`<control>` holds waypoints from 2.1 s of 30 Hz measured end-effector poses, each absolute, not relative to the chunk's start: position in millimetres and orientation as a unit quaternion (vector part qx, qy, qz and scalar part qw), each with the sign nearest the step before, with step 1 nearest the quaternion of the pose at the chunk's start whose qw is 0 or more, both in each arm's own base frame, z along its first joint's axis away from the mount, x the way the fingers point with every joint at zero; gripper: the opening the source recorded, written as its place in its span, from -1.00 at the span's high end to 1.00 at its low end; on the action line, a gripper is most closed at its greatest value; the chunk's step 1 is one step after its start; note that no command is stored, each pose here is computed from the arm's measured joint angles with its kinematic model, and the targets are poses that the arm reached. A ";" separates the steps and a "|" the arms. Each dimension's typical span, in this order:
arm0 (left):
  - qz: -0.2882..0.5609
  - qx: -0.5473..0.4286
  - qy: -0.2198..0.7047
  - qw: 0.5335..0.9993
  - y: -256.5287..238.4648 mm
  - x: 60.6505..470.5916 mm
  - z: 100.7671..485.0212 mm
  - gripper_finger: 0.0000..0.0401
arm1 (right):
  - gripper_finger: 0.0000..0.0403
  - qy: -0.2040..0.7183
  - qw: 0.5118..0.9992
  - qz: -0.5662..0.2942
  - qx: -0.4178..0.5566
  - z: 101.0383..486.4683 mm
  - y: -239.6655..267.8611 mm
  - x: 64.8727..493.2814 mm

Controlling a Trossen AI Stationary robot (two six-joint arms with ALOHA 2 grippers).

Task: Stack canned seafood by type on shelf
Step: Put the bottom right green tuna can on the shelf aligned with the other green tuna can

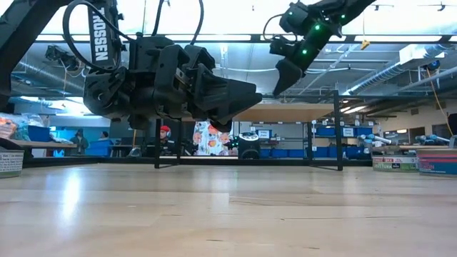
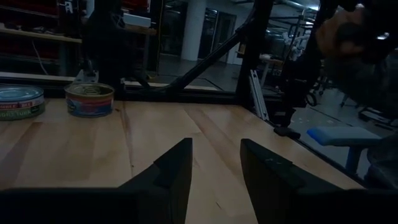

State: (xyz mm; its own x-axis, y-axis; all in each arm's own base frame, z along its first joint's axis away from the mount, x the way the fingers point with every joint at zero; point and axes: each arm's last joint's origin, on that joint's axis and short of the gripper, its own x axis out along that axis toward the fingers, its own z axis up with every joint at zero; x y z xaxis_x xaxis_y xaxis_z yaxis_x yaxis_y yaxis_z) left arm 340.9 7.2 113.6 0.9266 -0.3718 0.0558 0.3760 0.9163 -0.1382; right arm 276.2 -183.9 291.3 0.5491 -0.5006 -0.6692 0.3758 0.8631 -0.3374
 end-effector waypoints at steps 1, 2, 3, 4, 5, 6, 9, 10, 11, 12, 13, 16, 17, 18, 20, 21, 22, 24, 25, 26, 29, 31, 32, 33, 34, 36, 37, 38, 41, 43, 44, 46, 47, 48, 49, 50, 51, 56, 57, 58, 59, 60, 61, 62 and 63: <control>-0.191 -0.073 -0.014 0.979 7.2 340.9 113.6 0.29 | 0.92 0.398 0.882 -0.242 -0.076 291.8 -182.4 277.8; -0.191 -0.073 -0.014 0.979 7.2 340.9 113.6 0.29 | 0.93 0.393 0.887 -0.232 -0.074 291.5 -181.1 279.7; -0.191 -0.073 -0.014 0.979 7.1 340.9 113.6 0.29 | 0.93 0.385 0.893 -0.221 -0.071 291.0 -179.4 283.1; -0.191 -0.073 -0.014 0.979 7.1 340.9 113.6 0.29 | 0.94 0.374 0.900 -0.215 -0.067 291.6 -178.3 285.8; -0.191 -0.073 -0.014 0.979 7.1 340.9 113.6 0.29 | 0.94 0.369 0.903 -0.212 -0.066 290.9 -178.1 288.2; -0.191 -0.073 -0.014 0.979 7.1 340.9 113.6 0.29 | 0.94 0.361 0.905 -0.213 -0.069 290.0 -178.5 292.0; -0.192 -0.074 -0.014 0.979 7.1 341.0 113.6 0.29 | 0.93 0.344 0.906 -0.234 -0.074 285.8 -183.3 300.7; -0.191 -0.074 -0.014 0.979 7.2 341.1 113.7 0.29 | 0.93 0.336 0.908 -0.242 -0.068 284.3 -186.6 302.3; -0.192 -0.075 -0.014 0.979 7.2 341.1 113.7 0.29 | 0.93 0.338 0.906 -0.246 -0.062 280.4 -189.6 304.1; -0.192 -0.075 -0.014 0.979 7.2 341.1 113.7 0.29 | 0.93 0.346 0.903 -0.247 -0.054 276.9 -192.1 304.9; -0.192 -0.075 -0.014 0.979 7.2 341.1 113.7 0.29 | 0.93 0.361 0.897 -0.249 -0.045 272.6 -195.3 304.7; -0.192 -0.075 -0.014 0.979 7.2 341.1 113.7 0.29 | 0.93 0.381 0.888 -0.255 -0.033 268.0 -199.6 307.6; -0.191 -0.075 -0.014 0.979 7.2 341.1 113.7 0.29 | 0.93 0.384 0.887 -0.254 -0.033 269.1 -199.2 308.1; -0.192 -0.075 -0.014 0.979 7.2 341.1 113.7 0.29 | 0.93 0.385 0.887 -0.252 -0.033 269.2 -198.1 308.8; -0.192 -0.075 -0.014 0.979 7.2 341.1 113.7 0.29 | 0.92 0.385 0.888 -0.248 -0.034 272.3 -194.3 309.1; -0.192 -0.075 -0.014 0.978 7.1 341.1 113.7 0.29 | 0.93 0.387 0.888 -0.244 -0.031 275.4 -192.0 308.2; -0.193 -0.075 -0.014 0.978 7.1 341.1 113.7 0.29 | 0.93 0.390 0.888 -0.242 -0.026 278.4 -190.2 307.1; -0.193 -0.075 -0.014 0.978 7.1 341.1 113.7 0.29 | 0.94 0.394 0.887 -0.239 -0.018 286.9 -186.6 305.7; -0.194 -0.075 -0.014 0.978 7.0 341.1 113.7 0.29 | 0.94 0.398 0.886 -0.237 -0.014 291.8 -184.7 304.6; -0.194 -0.075 -0.014 0.978 7.0 341.1 113.7 0.29 | 0.94 0.403 0.884 -0.235 -0.010 296.0 -182.6 303.5; -0.194 -0.075 -0.014 0.978 7.0 341.1 113.7 0.29 | 0.94 0.431 0.874 -0.225 0.004 302.2 -175.5 301.8; -0.194 -0.075 -0.014 0.978 7.0 341.1 113.7 0.29 | 0.93 0.443 0.870 -0.219 0.004 302.3 -171.1 302.3; -0.194 -0.075 -0.014 0.978 7.0 341.1 113.7 0.29 | 0.93 0.440 0.870 -0.224 0.001 302.9 -170.1 303.5; -0.194 -0.075 -0.014 0.978 7.0 341.1 113.7 0.29 | 0.93 0.436 0.869 -0.235 0.000 303.7 -170.1 304.3; -0.194 -0.075 -0.014 0.978 7.0 341.1 113.7 0.29 | 0.94 0.433 0.868 -0.243 0.001 303.7 -171.0 304.9; -0.194 -0.075 -0.014 0.978 7.0 341.1 113.8 0.29 | 0.95 0.427 0.868 -0.255 0.008 302.3 -173.9 306.7; -0.194 -0.075 -0.014 0.978 7.0 341.1 113.8 0.29 | 0.97 0.427 0.867 -0.258 0.011 301.4 -174.7 306.8; -0.194 -0.075 -0.014 0.978 7.0 341.1 113.8 0.29 | 0.97 0.428 0.865 -0.261 0.013 301.0 -175.0 306.6; -0.194 -0.075 -0.014 0.978 7.0 341.2 113.9 0.29 | 0.98 0.419 0.866 -0.273 0.015 302.9 -175.3 307.4; -0.195 -0.075 -0.014 0.978 7.0 341.1 113.9 0.29 | 0.98 0.425 0.863 -0.273 0.019 301.7 -175.4 306.1; -0.195 -0.075 -0.015 0.978 7.0 341.1 113.9 0.29 | 0.98 0.429 0.861 -0.273 0.020 300.4 -176.4 305.6; -0.195 -0.075 -0.015 0.978 7.0 341.2 114.0 0.29 | 0.99 0.432 0.859 -0.275 0.024 297.3 -177.8 306.9; -0.195 -0.075 -0.015 0.978 7.0 341.2 113.9 0.29 | 0.99 0.436 0.856 -0.275 0.028 295.1 -178.6 307.2; -0.195 -0.075 -0.015 0.978 7.0 341.2 114.0 0.29 | 0.99 0.440 0.855 -0.274 0.029 292.1 -179.4 308.7; -0.195 -0.075 -0.015 0.978 7.0 341.2 114.0 0.29 | 0.99 0.440 0.855 -0.273 0.029 290.8 -180.0 309.8; -0.195 -0.075 -0.015 0.978 7.0 341.2 114.0 0.29 | 0.99 0.441 0.855 -0.273 0.029 290.2 -180.1 310.1; -0.195 -0.076 -0.015 0.978 7.0 341.2 114.0 0.29 | 0.99 0.442 0.855 -0.272 0.029 290.1 -179.9 310.0; -0.195 -0.084 -0.013 0.977 7.5 341.2 114.0 0.32 | 0.99 0.452 0.850 -0.269 0.032 290.7 -177.9 306.9; -0.193 -0.084 -0.013 0.978 7.7 341.2 114.1 0.35 | 0.99 0.456 0.848 -0.268 0.033 290.9 -177.2 305.6; -0.190 -0.085 -0.014 0.978 7.9 341.3 114.1 0.38 | 0.99 0.460 0.846 -0.267 0.035 290.9 -176.7 304.8; -0.186 -0.085 -0.014 0.979 8.1 341.4 114.1 0.42 | 0.99 0.464 0.844 -0.267 0.037 290.8 -176.3 303.9; -0.181 -0.085 -0.015 0.980 8.4 341.5 114.1 0.47 | 0.99 0.468 0.842 -0.267 0.039 290.5 -175.7 302.9; -0.178 -0.085 -0.015 0.980 8.5 341.6 114.1 0.53 | 0.99 0.472 0.840 -0.266 0.041 290.5 -174.7 302.2; -0.174 -0.085 -0.016 0.981 8.7 341.6 114.2 0.60 | 0.99 0.474 0.839 -0.265 0.042 290.7 -173.9 301.8; -0.170 -0.085 -0.017 0.982 9.0 341.7 114.4 0.67 | 0.99 0.475 0.839 -0.263 0.044 291.1 -173.3 301.1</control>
State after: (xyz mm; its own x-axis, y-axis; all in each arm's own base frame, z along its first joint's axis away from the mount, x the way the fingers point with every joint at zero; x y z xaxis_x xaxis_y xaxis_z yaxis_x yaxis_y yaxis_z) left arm 341.7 9.0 114.4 0.9419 -0.3301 0.0629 0.3360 0.9280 -0.1611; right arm 301.1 -173.3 291.1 0.4103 -0.3989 -0.8201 0.4825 0.8580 -0.1759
